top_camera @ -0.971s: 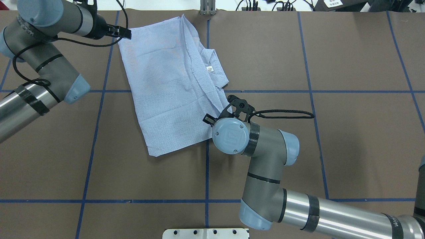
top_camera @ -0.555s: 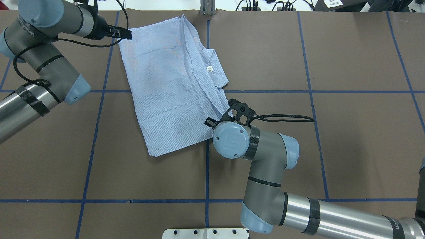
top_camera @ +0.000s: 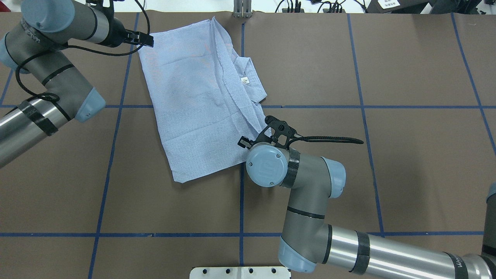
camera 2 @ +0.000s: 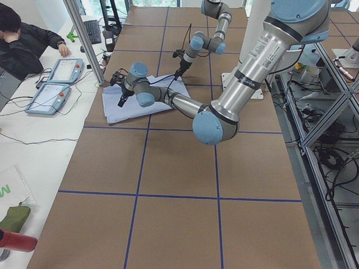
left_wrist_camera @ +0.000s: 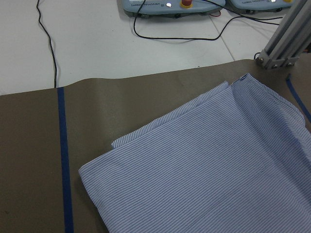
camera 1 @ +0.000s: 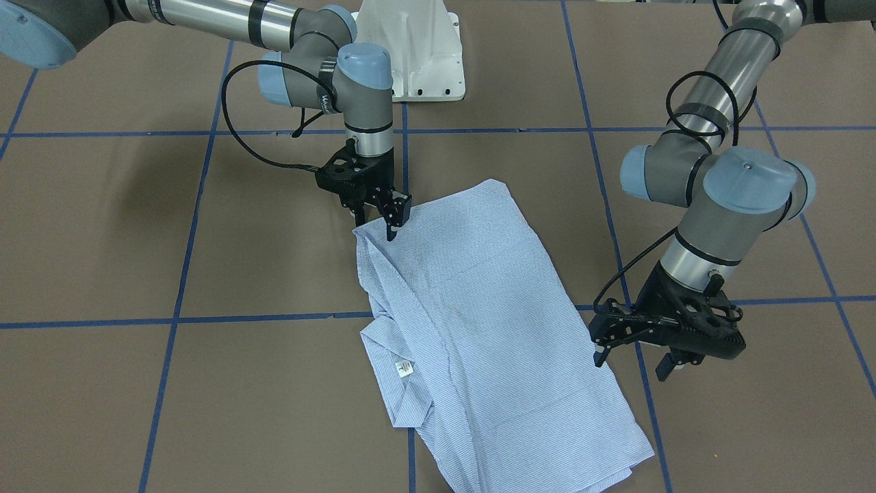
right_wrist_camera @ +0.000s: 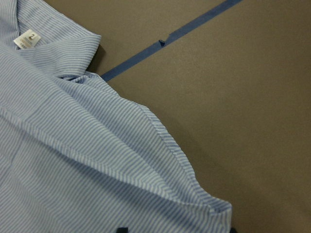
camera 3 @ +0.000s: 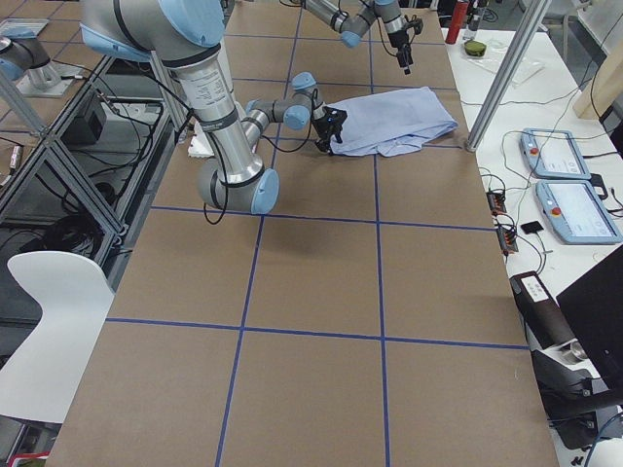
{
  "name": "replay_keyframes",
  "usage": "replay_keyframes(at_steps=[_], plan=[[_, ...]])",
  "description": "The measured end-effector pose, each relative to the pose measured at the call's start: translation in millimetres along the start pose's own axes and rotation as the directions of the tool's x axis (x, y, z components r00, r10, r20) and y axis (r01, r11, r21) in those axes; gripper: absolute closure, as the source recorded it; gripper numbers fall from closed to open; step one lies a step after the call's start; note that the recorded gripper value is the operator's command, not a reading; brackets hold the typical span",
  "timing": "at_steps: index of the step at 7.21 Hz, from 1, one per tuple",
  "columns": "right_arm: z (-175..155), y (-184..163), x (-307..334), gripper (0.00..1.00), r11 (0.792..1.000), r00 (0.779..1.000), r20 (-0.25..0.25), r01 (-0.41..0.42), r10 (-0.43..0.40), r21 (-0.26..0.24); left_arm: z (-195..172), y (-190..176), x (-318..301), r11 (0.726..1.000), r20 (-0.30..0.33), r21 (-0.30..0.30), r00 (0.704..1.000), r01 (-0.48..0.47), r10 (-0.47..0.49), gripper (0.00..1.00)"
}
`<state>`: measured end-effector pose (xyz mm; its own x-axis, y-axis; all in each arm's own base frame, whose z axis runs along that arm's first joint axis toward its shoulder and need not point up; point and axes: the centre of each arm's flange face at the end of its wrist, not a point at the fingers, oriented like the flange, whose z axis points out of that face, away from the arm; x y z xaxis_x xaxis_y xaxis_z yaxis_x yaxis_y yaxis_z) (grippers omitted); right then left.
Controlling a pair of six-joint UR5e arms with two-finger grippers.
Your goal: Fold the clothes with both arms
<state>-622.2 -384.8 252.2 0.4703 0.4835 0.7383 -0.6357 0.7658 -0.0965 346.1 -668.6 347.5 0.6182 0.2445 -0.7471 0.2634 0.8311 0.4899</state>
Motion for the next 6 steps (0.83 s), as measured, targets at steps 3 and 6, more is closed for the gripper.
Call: replay_keyframes(at_steps=[3, 6], plan=[[4, 1, -1, 1.00, 1.000, 1.000, 0.002, -0.017, 0.017, 0.016, 0, 0, 0, 1.000, 0.000, -0.001, 1.000, 0.000, 0.000, 0.00], [-4, 3, -12, 1.00, 1.000, 0.999, 0.023, -0.027, 0.027, 0.016, 0, 0, 1, 1.000, -0.001, -0.001, 1.000, 0.000, 0.000, 0.00]])
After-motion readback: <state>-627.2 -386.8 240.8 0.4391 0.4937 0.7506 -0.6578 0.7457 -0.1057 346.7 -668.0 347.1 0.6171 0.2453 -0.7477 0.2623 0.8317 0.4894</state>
